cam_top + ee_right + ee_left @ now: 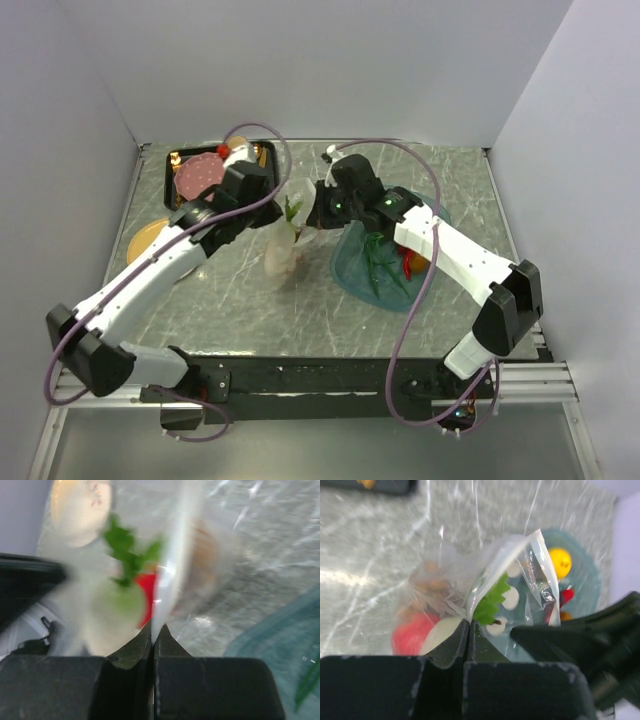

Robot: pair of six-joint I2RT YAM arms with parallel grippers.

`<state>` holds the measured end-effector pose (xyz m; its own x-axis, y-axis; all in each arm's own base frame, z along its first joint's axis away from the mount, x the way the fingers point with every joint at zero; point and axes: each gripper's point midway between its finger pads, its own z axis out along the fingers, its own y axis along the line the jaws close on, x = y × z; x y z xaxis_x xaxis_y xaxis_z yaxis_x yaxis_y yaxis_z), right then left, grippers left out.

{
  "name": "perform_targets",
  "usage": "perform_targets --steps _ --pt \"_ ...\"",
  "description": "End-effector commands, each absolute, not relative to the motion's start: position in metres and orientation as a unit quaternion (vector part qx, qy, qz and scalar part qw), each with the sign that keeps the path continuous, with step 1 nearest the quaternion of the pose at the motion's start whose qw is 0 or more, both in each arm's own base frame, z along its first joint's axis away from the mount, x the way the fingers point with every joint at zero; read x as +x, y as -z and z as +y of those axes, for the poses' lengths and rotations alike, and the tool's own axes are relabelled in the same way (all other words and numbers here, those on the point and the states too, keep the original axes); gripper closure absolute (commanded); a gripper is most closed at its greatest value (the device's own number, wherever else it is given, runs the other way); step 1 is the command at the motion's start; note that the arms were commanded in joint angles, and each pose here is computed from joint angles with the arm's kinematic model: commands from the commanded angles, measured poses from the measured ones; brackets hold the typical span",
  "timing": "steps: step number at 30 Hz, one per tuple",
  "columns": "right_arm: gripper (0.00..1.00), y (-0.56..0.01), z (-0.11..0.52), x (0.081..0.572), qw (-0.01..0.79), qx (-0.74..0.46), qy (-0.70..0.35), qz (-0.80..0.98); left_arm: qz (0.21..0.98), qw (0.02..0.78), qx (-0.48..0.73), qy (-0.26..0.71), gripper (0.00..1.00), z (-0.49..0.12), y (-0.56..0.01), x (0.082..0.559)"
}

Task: Place the food in the zip-top bag and seal the zipper
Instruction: Adjust the zipper food storage bag at the center of the board, then pick up the fake vegetable from the bin.

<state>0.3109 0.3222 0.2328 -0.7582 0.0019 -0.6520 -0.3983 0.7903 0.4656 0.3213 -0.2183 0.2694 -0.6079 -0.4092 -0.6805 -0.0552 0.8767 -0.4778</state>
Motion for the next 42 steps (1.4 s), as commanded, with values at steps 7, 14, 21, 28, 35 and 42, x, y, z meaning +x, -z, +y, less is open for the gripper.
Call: perform_targets --steps 7,14,21,28,35,42 --pt "1.0 -0.218 0.305 0.339 0.329 -0.069 -0.261 0.905 0.804 0.519 -0.212 0.197 0.99 -0.154 -0.345 0.317" --pt "0.9 -0.185 0.309 0.322 0.283 -0.079 -0.292 0.91 0.809 0.503 -0.186 0.241 0.99 -0.165 -0.346 0.315" --pt "0.53 -0.175 0.287 0.322 0.295 -0.068 -0.263 0.916 0.851 0.446 -0.169 0.22 0.99 -0.189 -0.285 0.335" --pt "0.32 -0.208 0.21 0.332 0.373 0.017 -0.23 0.899 0.864 0.422 -0.163 0.22 0.99 -0.199 -0.256 0.341" --pt "0.32 -0.163 0.133 0.323 0.358 0.097 -0.134 0.919 0.862 0.412 -0.169 0.242 0.99 -0.215 -0.247 0.34" --pt "0.32 -0.122 0.13 0.34 0.324 0.11 -0.131 0.931 0.866 0.403 -0.156 0.25 0.99 -0.227 -0.242 0.338"
